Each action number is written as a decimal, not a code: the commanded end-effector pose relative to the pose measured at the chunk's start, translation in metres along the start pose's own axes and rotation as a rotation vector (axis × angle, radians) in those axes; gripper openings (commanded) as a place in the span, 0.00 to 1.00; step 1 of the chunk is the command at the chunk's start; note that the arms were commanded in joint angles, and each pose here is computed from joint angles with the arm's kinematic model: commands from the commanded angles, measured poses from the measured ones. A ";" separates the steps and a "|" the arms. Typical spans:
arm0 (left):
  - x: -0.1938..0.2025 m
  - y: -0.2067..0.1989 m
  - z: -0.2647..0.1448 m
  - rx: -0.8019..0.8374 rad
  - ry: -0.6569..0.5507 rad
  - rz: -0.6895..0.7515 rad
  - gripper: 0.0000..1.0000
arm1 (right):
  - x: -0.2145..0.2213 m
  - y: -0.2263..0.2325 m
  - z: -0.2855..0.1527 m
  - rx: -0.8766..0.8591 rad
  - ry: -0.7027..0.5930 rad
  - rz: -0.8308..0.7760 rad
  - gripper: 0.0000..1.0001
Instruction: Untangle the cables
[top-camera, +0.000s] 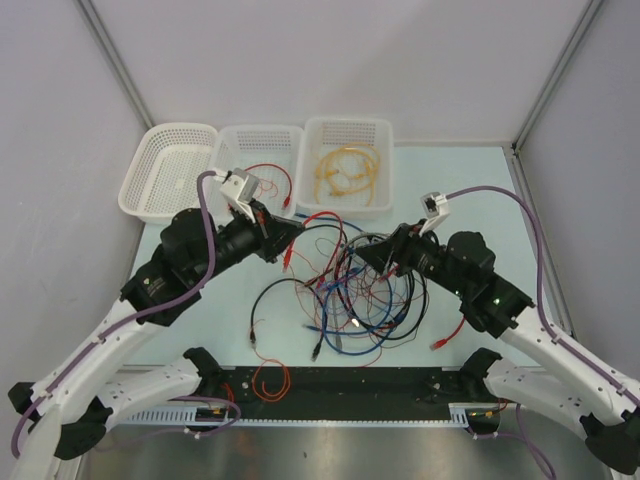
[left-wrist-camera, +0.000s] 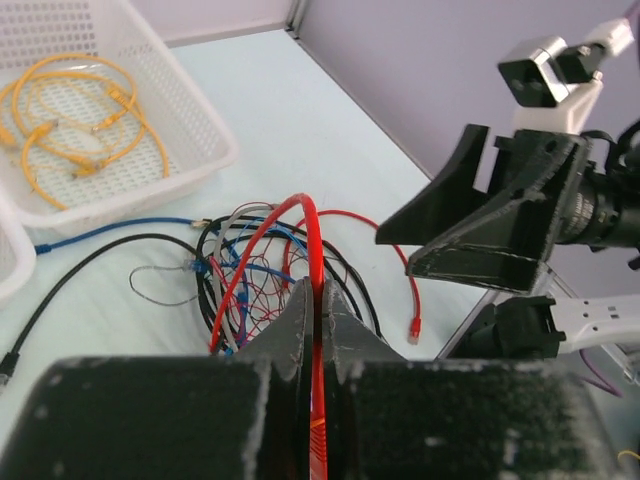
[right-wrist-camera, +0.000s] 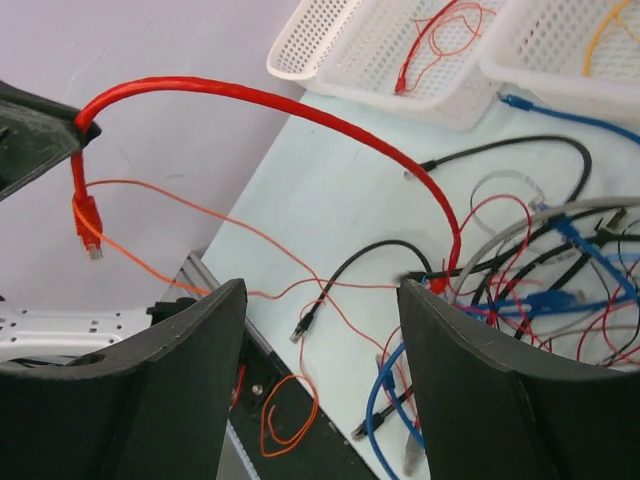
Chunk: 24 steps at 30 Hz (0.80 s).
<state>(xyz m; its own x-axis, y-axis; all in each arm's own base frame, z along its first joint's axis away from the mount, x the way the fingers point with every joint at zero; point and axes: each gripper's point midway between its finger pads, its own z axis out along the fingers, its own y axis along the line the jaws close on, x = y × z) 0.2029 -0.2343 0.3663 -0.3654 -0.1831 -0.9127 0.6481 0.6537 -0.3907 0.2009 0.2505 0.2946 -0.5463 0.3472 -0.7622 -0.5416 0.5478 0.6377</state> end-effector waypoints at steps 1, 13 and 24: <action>-0.027 -0.027 -0.008 0.117 -0.059 0.064 0.00 | -0.026 0.021 0.013 -0.067 -0.081 -0.080 0.68; -0.021 -0.035 -0.008 0.164 -0.029 0.050 0.00 | -0.031 -0.022 0.060 0.082 -0.126 -0.249 0.68; -0.009 -0.035 -0.004 0.182 0.003 0.035 0.00 | -0.053 -0.027 0.086 0.106 -0.259 -0.293 0.18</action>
<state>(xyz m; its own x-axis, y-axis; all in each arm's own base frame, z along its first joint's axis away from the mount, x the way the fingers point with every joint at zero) 0.1861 -0.2483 0.3704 -0.3716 -0.1282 -0.9195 0.7372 0.5612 -0.3762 0.2854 0.2797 0.2595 -0.3296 0.2391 -0.9133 -0.5525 0.7356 0.3920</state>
